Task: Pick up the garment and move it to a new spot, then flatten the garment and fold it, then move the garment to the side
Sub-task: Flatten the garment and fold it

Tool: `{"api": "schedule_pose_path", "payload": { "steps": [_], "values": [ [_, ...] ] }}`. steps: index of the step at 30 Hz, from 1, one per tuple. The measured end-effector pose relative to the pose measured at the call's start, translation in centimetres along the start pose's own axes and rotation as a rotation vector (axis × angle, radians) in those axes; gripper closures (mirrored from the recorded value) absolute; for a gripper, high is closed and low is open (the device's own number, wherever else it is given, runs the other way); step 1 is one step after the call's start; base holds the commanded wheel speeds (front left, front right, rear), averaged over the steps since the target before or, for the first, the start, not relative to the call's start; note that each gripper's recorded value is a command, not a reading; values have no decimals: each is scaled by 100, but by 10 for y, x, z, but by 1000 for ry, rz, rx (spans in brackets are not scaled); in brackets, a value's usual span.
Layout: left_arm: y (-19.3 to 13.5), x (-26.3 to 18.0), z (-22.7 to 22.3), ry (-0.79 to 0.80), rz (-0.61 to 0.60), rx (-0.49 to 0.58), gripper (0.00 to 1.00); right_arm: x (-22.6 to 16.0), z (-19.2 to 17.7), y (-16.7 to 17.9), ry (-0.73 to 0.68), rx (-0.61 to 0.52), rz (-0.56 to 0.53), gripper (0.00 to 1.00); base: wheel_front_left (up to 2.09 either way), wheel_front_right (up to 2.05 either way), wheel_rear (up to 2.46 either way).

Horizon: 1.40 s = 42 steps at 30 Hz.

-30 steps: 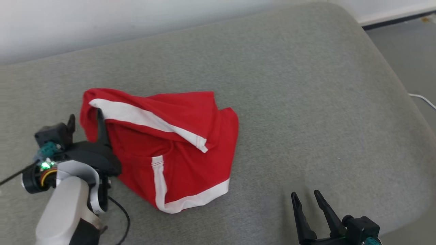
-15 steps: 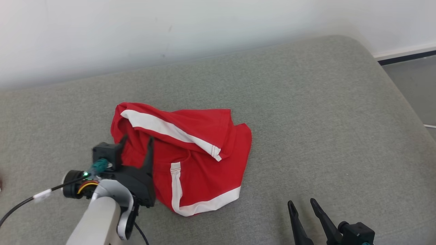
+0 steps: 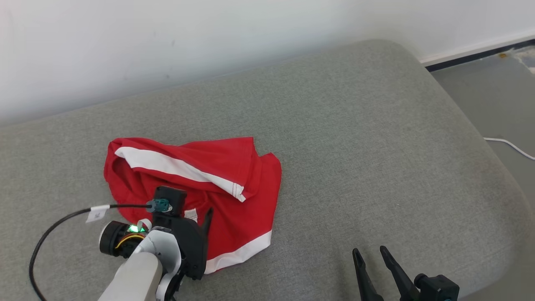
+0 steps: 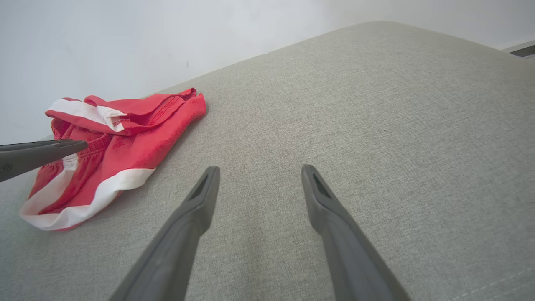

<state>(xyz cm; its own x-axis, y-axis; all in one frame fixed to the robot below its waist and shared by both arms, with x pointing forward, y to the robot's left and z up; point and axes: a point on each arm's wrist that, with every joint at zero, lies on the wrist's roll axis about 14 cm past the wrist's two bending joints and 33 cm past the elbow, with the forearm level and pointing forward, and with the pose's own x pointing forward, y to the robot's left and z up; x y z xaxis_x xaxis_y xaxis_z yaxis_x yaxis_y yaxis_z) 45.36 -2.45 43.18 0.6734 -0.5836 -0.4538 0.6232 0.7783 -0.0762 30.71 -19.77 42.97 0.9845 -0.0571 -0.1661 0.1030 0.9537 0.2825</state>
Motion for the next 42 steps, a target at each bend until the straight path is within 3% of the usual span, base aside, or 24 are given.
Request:
{"api": "schedule_pose_path", "payload": {
  "steps": [10, 11, 12, 15, 20, 23, 33, 38, 42],
  "values": [
    [-3, 5, -11, 126, -17, 53, 0, -2, -1, -8, 3, 8, -32, 0, 0, 0, 0],
    [-3, 4, -13, 139, -20, 62, 13, -1, -1, -8, 3, 8, -33, 0, 0, 0, 0],
    [-3, 3, -14, 151, -21, 73, 49, -1, 0, -9, 2, 8, -35, 0, 0, 0, 0],
    [-1, 0, -23, 213, -23, 124, 100, 0, 0, -8, 1, 9, -33, 0, 0, 0, 0],
    [-1, -3, -27, 256, -34, 169, 100, 1, 0, -7, 1, 10, -29, 0, 0, 0, 0],
    [-4, -3, -14, 200, -39, 165, 100, 2, 0, -7, 2, 11, -30, 0, 0, 0, 0],
    [-41, -5, 108, -281, -115, 63, 100, 7, 0, -3, 3, 11, -16, 0, 0, 0, 0],
    [-68, -20, 181, -550, -199, -34, 100, 8, 1, -1, -1, 18, -10, 0, 0, 0, 0],
    [-73, -31, 207, -670, -238, -129, 100, 7, 2, -2, -3, 19, -15, 0, 0, 0, 0]
  ]
}}
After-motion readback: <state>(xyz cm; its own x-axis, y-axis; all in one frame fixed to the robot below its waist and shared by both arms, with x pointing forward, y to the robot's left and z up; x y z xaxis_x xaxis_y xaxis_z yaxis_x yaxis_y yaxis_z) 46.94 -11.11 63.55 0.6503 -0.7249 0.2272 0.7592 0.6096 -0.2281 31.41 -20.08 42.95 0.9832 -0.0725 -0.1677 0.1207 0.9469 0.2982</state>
